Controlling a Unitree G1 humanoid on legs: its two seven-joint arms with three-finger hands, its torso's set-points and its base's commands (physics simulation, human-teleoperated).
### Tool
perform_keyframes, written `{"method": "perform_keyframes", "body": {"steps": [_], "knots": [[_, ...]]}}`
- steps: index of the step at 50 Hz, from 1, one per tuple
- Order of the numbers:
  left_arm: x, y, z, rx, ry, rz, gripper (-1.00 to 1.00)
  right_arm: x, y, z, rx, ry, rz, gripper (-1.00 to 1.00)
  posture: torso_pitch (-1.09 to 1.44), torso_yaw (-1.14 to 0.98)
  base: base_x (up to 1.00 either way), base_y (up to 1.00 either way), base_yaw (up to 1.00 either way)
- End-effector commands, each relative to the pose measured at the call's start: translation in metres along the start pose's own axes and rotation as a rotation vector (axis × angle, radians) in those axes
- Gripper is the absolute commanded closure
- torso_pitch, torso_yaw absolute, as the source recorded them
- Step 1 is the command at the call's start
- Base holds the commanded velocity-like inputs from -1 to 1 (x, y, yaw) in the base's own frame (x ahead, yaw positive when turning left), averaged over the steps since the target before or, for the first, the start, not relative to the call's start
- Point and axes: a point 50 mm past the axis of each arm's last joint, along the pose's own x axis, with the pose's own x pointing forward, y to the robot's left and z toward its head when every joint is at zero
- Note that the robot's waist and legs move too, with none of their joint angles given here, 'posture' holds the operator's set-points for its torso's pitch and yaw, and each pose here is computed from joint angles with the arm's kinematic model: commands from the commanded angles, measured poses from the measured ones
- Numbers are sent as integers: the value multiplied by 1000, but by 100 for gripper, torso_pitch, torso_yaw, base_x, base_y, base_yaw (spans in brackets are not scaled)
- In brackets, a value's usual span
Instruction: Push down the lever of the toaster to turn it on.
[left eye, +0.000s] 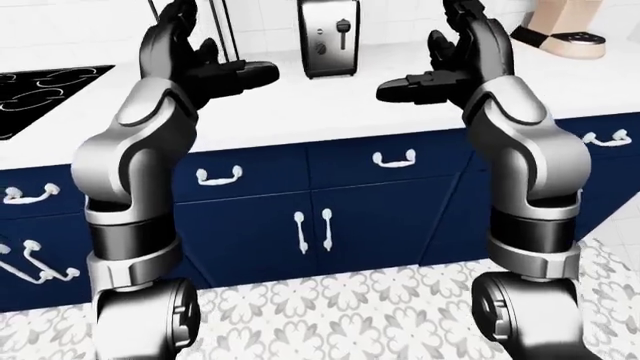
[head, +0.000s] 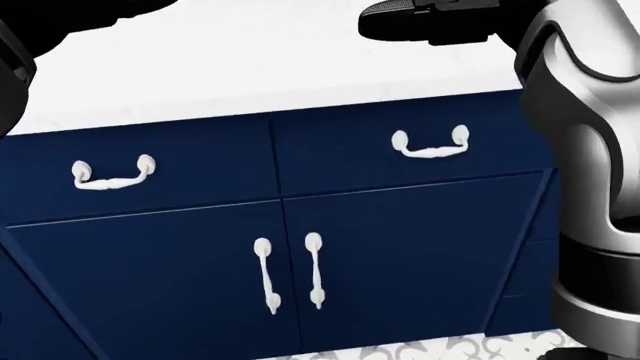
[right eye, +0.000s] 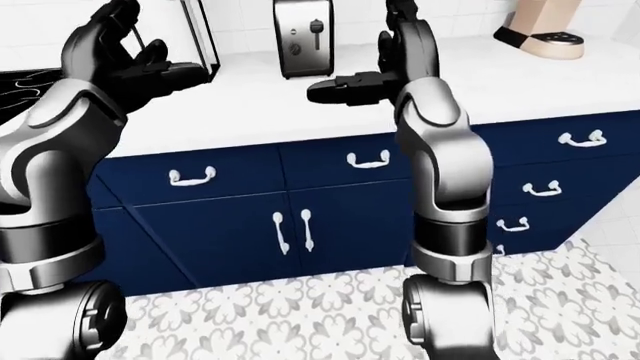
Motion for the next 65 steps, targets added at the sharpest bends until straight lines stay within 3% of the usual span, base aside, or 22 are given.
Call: {"method": "perform_keyframes", "body": {"steps": [1, 32, 65], "knots": [[-2, 1, 16, -4, -72, 6, -100, -2, 2, 18, -2, -80, 12, -100, 0, 0, 5, 34, 0], [-2, 1, 18, -8, -76, 4, -100, -2, 2, 19, 2, -83, 10, -100, 0, 0, 4, 31, 0], [-3, 1, 19, -6, -80, 3, -100, -3, 2, 20, 2, -89, 14, -100, 0, 0, 13, 3, 0]]}}
